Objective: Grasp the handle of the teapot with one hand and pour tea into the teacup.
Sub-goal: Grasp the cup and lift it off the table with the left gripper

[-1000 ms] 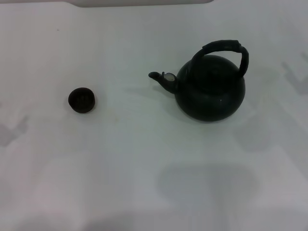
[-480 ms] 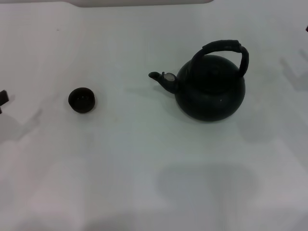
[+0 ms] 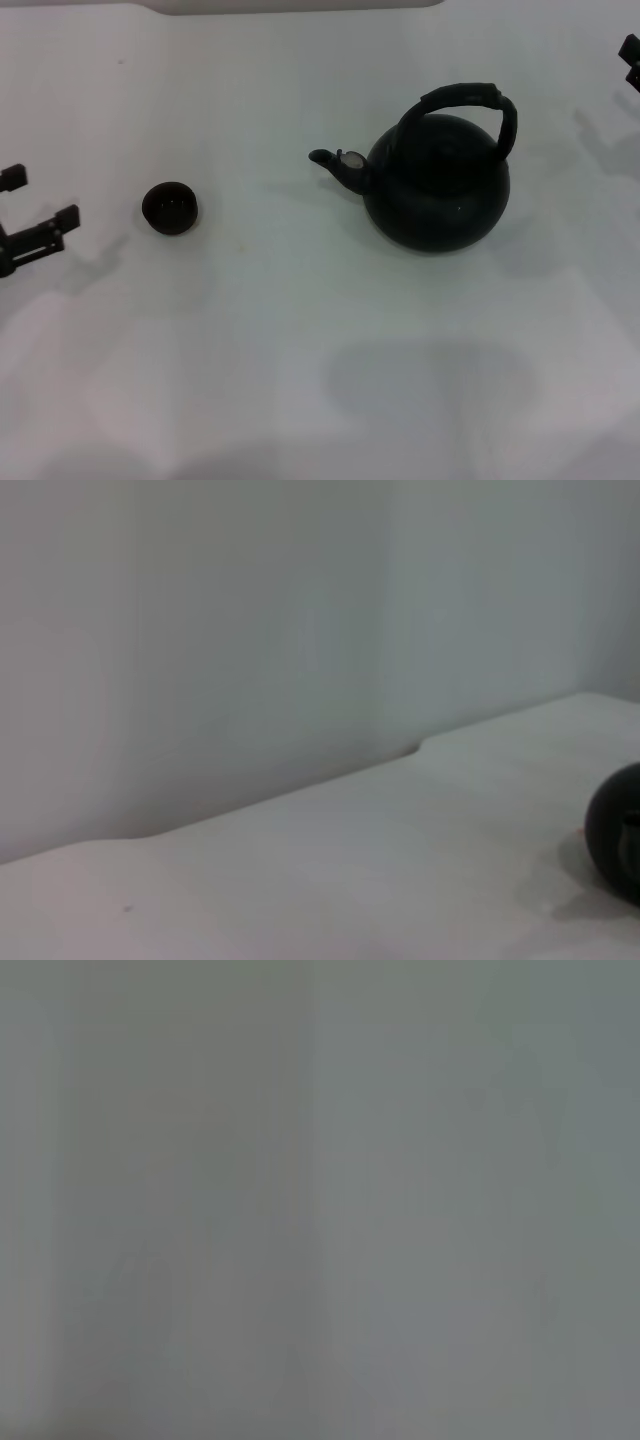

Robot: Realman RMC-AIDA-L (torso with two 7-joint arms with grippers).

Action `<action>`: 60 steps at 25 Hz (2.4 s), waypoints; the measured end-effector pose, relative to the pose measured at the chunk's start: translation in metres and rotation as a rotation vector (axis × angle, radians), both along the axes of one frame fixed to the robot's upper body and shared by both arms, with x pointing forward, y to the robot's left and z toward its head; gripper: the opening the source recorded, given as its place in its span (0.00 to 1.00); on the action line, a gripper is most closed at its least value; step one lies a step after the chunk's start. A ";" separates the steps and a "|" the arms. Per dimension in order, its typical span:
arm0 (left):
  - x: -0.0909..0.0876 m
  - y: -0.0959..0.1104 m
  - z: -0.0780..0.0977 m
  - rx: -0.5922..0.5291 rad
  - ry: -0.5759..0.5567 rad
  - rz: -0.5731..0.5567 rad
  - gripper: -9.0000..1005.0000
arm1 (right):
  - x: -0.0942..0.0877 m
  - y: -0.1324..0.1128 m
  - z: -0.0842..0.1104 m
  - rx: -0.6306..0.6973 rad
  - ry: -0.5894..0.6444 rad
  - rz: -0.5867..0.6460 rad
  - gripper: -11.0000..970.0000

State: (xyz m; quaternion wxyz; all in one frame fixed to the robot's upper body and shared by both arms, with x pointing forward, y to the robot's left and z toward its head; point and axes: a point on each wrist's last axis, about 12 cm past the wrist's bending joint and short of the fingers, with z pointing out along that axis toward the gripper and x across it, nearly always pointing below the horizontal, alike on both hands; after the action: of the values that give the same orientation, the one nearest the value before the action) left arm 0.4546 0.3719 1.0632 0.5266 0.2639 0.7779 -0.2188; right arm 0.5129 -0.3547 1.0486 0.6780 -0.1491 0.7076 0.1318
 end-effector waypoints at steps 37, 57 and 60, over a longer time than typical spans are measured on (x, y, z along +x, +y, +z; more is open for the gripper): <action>0.059 -0.060 -0.030 0.030 0.125 -0.132 0.87 | 0.010 0.005 0.004 -0.011 -0.027 0.019 0.67; 0.066 -0.064 -0.036 0.029 0.196 -0.097 0.87 | 0.007 0.004 0.009 0.004 -0.062 0.035 0.67; 0.068 -0.067 -0.036 0.028 0.207 -0.104 0.87 | 0.006 0.004 0.009 0.009 -0.068 0.036 0.67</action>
State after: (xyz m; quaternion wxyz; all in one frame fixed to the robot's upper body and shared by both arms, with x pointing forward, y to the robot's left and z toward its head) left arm 0.5221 0.3051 1.0275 0.4275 0.2873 0.8164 -0.2610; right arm 0.5185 -0.3508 1.0580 0.6998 -0.1630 0.6809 0.1420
